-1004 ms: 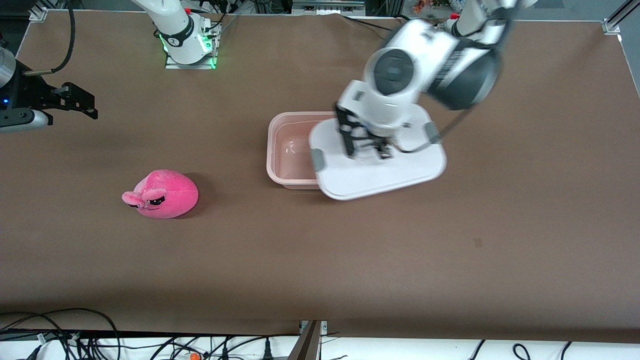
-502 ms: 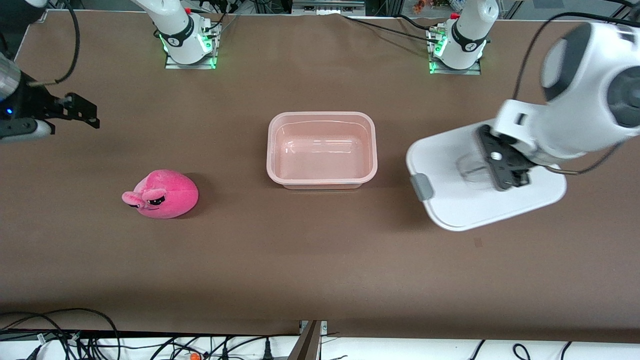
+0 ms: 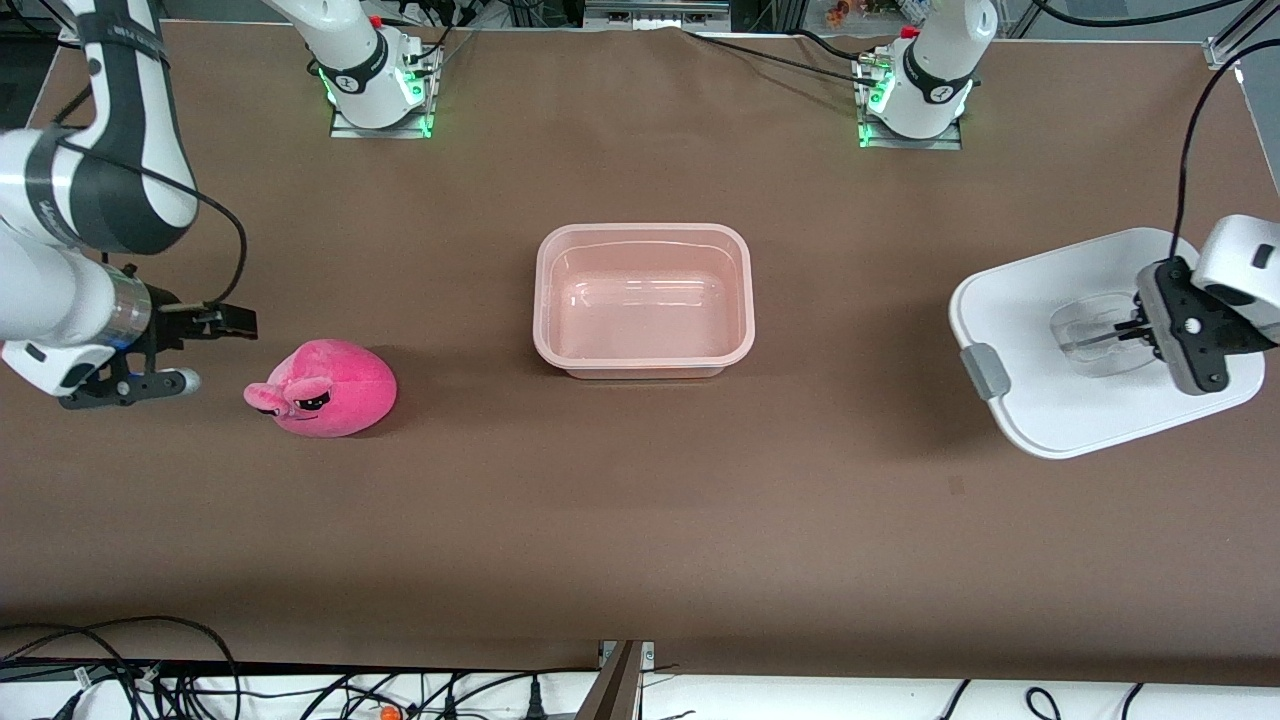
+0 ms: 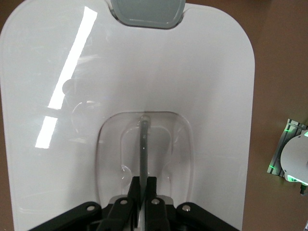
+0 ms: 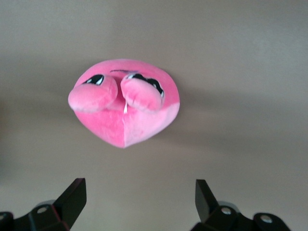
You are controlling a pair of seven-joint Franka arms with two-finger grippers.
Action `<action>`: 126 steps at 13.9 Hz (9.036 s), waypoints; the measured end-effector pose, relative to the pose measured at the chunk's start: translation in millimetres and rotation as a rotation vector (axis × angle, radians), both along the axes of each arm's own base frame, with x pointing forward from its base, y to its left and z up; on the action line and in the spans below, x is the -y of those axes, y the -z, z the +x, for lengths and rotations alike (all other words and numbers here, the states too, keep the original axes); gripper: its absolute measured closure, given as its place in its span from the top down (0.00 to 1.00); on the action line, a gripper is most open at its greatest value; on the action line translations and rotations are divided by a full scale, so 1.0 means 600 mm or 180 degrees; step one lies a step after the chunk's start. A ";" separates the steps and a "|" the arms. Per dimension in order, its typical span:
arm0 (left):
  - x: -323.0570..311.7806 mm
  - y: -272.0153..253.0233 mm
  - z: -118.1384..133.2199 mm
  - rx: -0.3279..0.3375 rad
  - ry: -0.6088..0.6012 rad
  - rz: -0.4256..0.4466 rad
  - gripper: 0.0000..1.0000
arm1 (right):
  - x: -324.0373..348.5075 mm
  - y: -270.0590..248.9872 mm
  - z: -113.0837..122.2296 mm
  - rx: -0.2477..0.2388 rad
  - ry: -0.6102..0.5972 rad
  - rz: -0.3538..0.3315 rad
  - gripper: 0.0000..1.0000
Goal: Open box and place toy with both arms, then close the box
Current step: 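Lower the right gripper onto the pink plush toy and grasp it, then carry the plush toy with the right gripper into the pink box, then open the right gripper to release the toy inside the box, then carry the lid onto the box with the left gripper while the right gripper withdraws, then press the lid down onto the box with the left gripper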
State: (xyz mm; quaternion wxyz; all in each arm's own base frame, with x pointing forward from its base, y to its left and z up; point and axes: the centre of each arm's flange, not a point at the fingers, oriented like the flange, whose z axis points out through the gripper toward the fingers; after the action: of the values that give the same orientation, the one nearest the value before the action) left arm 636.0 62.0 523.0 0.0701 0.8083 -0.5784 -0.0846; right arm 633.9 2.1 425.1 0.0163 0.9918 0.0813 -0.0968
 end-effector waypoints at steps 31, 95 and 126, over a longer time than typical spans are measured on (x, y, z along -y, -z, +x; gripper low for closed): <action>0.019 0.009 0.004 -0.0039 0.0127 0.0139 0.07 | -0.129 0.069 -0.002 0.0029 -0.0928 0.0267 0.07; 0.411 0.020 -0.034 -0.0010 0.0634 0.0269 0.07 | -0.671 -0.169 -0.118 0.0734 -0.2263 0.0141 1.00; 0.950 0.272 -0.220 0.0150 0.0821 -0.0161 0.07 | -0.076 -0.283 -0.133 0.0386 0.0122 0.0181 1.00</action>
State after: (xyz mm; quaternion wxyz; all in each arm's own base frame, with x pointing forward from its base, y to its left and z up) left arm 504.2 -507.7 359.6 0.0654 0.7270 -0.6810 -0.0593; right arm 554.2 47.7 594.9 -0.0088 0.9973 0.0639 -0.0345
